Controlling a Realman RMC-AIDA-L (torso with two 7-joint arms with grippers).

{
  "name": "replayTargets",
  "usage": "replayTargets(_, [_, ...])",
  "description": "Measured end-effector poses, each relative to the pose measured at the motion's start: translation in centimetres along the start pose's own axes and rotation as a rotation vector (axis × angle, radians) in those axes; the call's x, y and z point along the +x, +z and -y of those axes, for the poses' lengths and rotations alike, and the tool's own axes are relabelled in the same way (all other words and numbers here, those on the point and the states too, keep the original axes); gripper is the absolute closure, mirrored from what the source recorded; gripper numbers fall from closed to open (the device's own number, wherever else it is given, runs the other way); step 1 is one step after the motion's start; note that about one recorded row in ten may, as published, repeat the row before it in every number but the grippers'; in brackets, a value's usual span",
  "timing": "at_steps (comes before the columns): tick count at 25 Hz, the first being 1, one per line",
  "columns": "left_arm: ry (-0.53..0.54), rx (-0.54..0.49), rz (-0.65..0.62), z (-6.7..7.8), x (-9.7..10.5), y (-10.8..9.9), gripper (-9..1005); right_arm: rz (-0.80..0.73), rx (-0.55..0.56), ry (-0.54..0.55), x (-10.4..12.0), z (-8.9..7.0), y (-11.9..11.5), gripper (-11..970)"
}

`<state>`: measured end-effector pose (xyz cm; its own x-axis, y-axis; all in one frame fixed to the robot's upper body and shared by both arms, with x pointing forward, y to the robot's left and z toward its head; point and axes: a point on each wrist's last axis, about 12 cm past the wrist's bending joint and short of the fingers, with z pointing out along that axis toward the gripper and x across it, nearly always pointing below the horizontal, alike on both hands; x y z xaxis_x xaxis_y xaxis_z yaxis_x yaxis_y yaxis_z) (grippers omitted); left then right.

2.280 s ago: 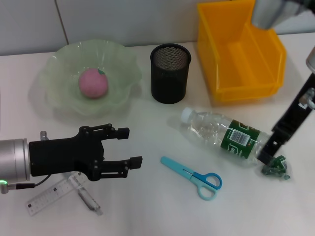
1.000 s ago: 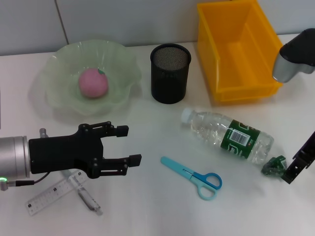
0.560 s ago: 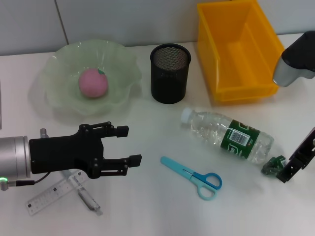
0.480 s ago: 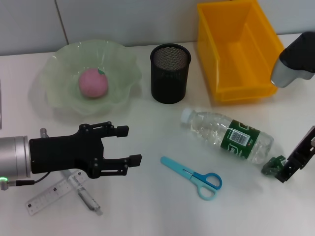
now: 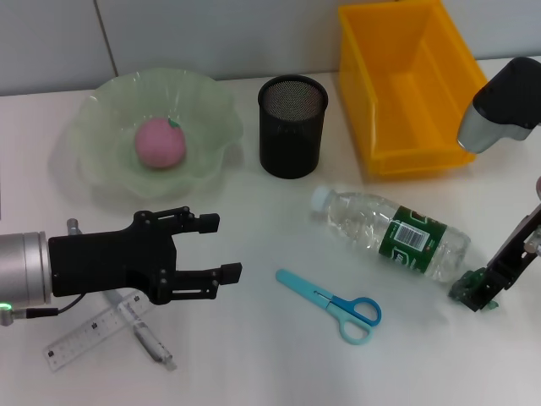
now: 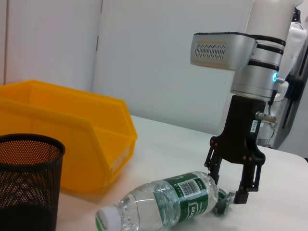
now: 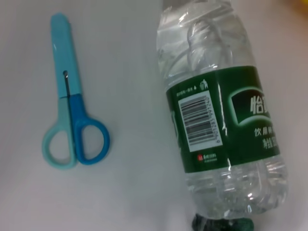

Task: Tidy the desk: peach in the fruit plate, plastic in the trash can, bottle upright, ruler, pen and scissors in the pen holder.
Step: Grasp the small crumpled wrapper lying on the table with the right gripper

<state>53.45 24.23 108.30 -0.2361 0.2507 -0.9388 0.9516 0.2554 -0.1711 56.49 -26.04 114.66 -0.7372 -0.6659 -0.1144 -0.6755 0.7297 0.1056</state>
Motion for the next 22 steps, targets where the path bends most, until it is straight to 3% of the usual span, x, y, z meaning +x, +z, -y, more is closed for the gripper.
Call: replayTargets(22, [-0.008, 0.002, 0.003, 0.1, 0.0, 0.1, 184, 0.035, -0.016, -0.013, 0.3, 0.2, 1.3, 284])
